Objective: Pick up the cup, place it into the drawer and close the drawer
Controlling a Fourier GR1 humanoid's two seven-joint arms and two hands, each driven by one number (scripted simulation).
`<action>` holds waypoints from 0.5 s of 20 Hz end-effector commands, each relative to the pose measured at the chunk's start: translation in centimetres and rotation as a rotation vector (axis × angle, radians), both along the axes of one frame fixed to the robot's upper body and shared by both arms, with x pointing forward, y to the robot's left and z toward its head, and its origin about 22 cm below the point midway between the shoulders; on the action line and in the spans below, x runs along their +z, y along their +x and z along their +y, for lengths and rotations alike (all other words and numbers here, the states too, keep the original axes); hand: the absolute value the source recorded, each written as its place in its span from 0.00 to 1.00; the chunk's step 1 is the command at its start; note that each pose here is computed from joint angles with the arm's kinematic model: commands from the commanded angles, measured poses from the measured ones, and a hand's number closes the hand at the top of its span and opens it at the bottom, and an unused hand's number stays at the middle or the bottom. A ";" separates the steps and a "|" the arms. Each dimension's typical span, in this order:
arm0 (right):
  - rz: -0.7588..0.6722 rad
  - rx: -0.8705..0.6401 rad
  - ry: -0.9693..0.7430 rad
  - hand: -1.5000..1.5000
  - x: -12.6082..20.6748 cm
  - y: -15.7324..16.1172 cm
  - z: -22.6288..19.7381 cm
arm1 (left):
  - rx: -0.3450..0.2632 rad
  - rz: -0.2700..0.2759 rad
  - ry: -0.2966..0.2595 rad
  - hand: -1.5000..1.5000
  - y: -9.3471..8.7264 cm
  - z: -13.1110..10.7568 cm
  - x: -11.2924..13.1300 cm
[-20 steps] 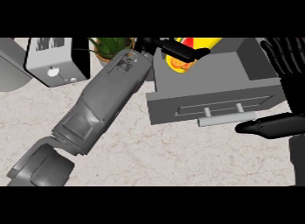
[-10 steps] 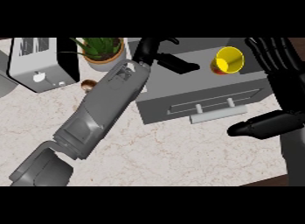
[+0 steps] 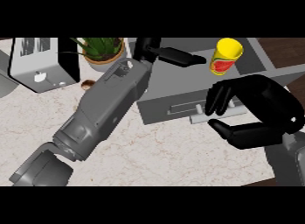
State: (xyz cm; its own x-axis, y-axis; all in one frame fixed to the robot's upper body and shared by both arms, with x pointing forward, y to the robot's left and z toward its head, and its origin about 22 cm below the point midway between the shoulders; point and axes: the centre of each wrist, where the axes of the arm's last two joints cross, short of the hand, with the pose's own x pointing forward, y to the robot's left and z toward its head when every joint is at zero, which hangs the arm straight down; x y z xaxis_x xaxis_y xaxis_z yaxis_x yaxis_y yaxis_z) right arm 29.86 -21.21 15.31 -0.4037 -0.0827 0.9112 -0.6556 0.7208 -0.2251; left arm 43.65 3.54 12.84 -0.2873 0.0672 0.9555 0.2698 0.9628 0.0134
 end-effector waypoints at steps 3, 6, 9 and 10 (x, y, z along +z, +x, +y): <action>0.039 0.110 -0.361 1.00 -0.4 -0.8 -1.3 | 0.070 -0.050 -0.092 0.00 0.2 -0.3 1.0; 0.070 0.053 -0.498 0.00 -1.6 -1.8 -1.0 | 0.092 -0.047 -0.107 0.00 0.2 0.3 -0.1; -0.056 -0.049 -0.636 0.00 -0.7 -2.6 -1.4 | 0.100 -0.004 -0.123 0.00 0.2 1.1 -1.4; -0.079 -0.071 -0.660 0.00 -1.3 -1.9 -0.6 | 0.118 -0.034 -0.142 0.00 0.0 1.0 -1.6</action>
State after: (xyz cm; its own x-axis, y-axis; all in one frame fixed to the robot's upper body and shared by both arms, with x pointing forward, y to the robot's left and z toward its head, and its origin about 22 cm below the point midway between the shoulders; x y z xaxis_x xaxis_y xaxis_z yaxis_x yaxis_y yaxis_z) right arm 28.30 -22.23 14.32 -0.4087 0.3698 0.8344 -0.6545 0.5183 -0.5504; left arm 43.76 4.11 12.09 -0.3260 0.1391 0.9351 0.1829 0.9797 -0.0820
